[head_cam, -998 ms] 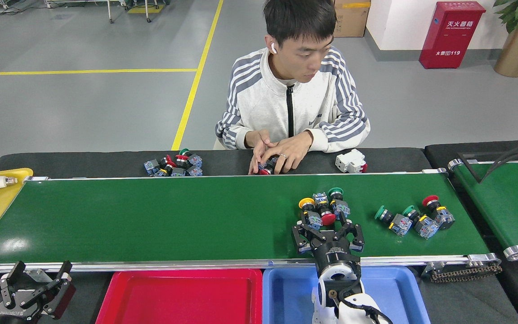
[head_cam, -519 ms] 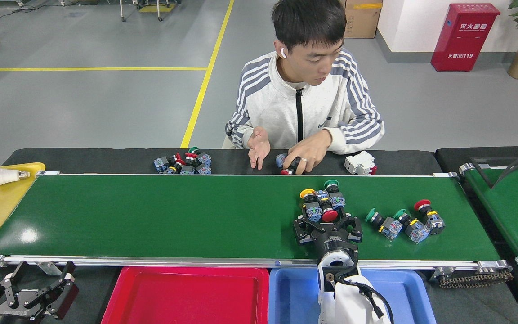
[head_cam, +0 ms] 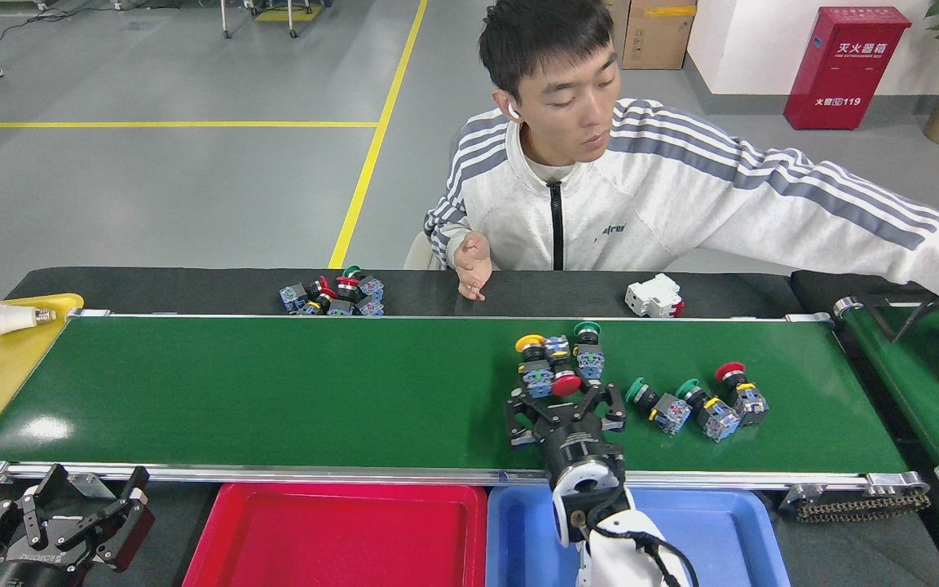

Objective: Pick switch part from conveyor to tray

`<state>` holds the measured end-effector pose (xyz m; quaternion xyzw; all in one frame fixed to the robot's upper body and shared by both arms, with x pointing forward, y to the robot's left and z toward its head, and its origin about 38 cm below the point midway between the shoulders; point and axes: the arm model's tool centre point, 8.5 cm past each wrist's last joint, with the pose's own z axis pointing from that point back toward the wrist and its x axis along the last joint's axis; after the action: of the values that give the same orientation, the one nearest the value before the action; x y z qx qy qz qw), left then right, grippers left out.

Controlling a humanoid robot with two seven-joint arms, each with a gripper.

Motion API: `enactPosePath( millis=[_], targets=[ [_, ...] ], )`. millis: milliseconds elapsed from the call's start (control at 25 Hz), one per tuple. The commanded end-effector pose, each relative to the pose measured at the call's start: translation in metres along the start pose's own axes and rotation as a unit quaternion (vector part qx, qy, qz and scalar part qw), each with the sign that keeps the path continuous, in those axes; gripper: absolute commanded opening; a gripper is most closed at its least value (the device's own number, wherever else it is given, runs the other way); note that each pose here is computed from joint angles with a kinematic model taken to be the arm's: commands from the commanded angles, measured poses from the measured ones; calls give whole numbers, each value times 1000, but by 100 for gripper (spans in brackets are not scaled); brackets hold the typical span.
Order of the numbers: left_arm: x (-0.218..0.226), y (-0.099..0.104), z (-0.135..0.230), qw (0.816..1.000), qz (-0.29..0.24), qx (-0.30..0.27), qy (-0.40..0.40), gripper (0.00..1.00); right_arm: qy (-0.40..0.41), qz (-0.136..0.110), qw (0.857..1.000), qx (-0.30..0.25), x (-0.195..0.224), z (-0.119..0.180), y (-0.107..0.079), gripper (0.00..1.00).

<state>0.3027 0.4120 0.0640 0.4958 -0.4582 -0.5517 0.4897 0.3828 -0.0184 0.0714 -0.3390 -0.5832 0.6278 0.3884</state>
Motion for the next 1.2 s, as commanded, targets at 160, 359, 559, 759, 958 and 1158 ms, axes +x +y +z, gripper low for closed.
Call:
enactPosePath(
  millis=[160, 359, 559, 759, 958, 1158],
  targets=[
    [-7, 7, -4, 1000, -9, 7, 2, 100, -247, 29, 968, -11, 82, 53, 10, 100],
    [-6, 7, -3, 1000, -7, 8, 3, 100, -236, 16, 972, 0, 80, 52, 16, 100],
    [-5, 3, 2, 1000, -1, 3, 5, 100, 93, -58, 993, -35, -16, 84, 12, 97],
    [7, 22, -1, 999, -11, 30, -12, 100, 296, -22, 954, -34, -115, 155, 37, 99],
    [111, 53, -39, 987, -12, 73, -140, 100, 316, -40, 946, -58, -150, 132, 20, 99],
    [221, 62, -74, 980, -45, 70, -180, 100, 201, -9, 979, -36, -139, 88, 17, 99]
  ],
)
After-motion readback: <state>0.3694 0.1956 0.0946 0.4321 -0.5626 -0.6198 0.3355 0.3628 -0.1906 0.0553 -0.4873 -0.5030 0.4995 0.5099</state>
